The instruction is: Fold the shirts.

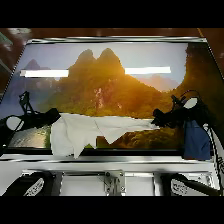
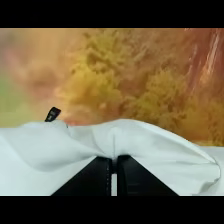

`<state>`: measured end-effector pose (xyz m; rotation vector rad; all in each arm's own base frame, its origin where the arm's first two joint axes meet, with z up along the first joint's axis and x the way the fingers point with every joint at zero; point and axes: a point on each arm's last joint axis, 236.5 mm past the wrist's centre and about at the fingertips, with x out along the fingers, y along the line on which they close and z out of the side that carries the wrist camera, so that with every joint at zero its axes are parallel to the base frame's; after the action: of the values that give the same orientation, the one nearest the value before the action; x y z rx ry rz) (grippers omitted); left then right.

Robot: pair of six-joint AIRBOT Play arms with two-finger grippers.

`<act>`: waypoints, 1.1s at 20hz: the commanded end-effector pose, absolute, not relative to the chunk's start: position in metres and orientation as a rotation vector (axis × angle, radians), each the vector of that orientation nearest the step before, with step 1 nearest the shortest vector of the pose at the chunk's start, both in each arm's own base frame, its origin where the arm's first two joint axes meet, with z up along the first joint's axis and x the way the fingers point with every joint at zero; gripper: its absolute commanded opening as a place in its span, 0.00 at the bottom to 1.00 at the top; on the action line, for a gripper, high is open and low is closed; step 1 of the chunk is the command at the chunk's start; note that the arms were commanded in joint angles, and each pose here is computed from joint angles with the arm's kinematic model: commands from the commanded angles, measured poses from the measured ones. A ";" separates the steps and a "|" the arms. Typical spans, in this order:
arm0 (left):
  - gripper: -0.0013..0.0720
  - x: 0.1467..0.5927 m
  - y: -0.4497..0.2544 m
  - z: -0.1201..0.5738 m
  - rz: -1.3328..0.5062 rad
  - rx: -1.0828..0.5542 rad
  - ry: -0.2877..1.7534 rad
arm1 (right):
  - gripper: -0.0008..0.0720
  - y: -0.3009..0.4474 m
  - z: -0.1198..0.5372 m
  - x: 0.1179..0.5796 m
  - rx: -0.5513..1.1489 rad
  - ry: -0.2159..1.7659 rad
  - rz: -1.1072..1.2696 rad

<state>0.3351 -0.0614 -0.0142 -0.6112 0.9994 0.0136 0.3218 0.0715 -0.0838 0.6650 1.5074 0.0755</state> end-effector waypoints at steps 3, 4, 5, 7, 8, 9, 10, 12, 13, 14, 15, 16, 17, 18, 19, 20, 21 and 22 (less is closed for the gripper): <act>0.07 0.360 -0.066 -0.059 0.088 -0.773 1.024 | 0.14 0.069 -0.091 0.375 0.791 1.311 0.017; 0.14 0.359 -0.068 -0.060 0.090 -0.788 1.035 | 0.43 0.071 -0.090 0.376 0.789 1.306 0.033; 0.47 0.358 -0.068 -0.060 0.089 -0.794 1.040 | 0.83 0.075 -0.088 0.376 0.772 1.303 0.071; 0.85 0.353 -0.062 -0.054 0.091 -0.812 1.083 | 0.88 0.080 -0.079 0.368 0.720 1.335 0.158; 0.84 0.348 -0.054 -0.049 0.078 -0.796 1.121 | 0.88 0.080 -0.070 0.363 0.693 1.356 0.214; 0.84 0.339 -0.045 -0.044 0.047 -0.753 1.174 | 0.88 0.078 -0.058 0.353 0.663 1.390 0.269; 0.84 0.328 -0.036 -0.039 0.027 -0.720 1.232 | 0.88 0.072 -0.049 0.344 0.641 1.422 0.293; 0.81 0.299 -0.024 -0.034 -0.004 -0.694 1.356 | 0.88 0.059 -0.036 0.325 0.618 1.477 0.304; 0.79 0.287 -0.026 -0.035 -0.030 -0.690 1.406 | 0.88 0.055 -0.033 0.316 0.607 1.505 0.306; 0.72 0.276 -0.033 -0.038 -0.064 -0.680 1.449 | 0.88 0.054 -0.034 0.306 0.584 1.542 0.311; 0.73 0.269 -0.043 -0.043 -0.091 -0.682 1.472 | 0.88 0.056 -0.038 0.298 0.571 1.574 0.318; 0.73 0.265 -0.054 -0.048 -0.118 -0.694 1.484 | 0.88 0.062 -0.042 0.293 0.575 1.590 0.327; 0.75 0.263 -0.066 -0.054 -0.133 -0.715 1.484 | 0.88 0.070 -0.047 0.289 0.584 1.599 0.339; 0.83 0.263 -0.076 -0.059 -0.144 -0.734 1.476 | 0.88 0.079 -0.052 0.286 0.588 1.600 0.353; 0.87 0.263 -0.087 -0.066 -0.151 -0.753 1.467 | 0.88 0.086 -0.056 0.285 0.575 1.597 0.367; 0.87 0.264 -0.094 -0.071 -0.151 -0.763 1.452 | 0.88 0.089 -0.059 0.286 0.561 1.590 0.366; 0.93 0.266 -0.098 -0.076 -0.146 -0.770 1.439 | 0.88 0.092 -0.061 0.289 0.549 1.578 0.366; 0.93 0.268 -0.102 -0.080 -0.141 -0.775 1.432 | 0.88 0.093 -0.061 0.292 0.545 1.565 0.363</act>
<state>0.2663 -0.0845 -0.0687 -0.7412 1.4563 -0.1309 0.2916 0.0847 -0.0560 0.5678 1.5775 0.3526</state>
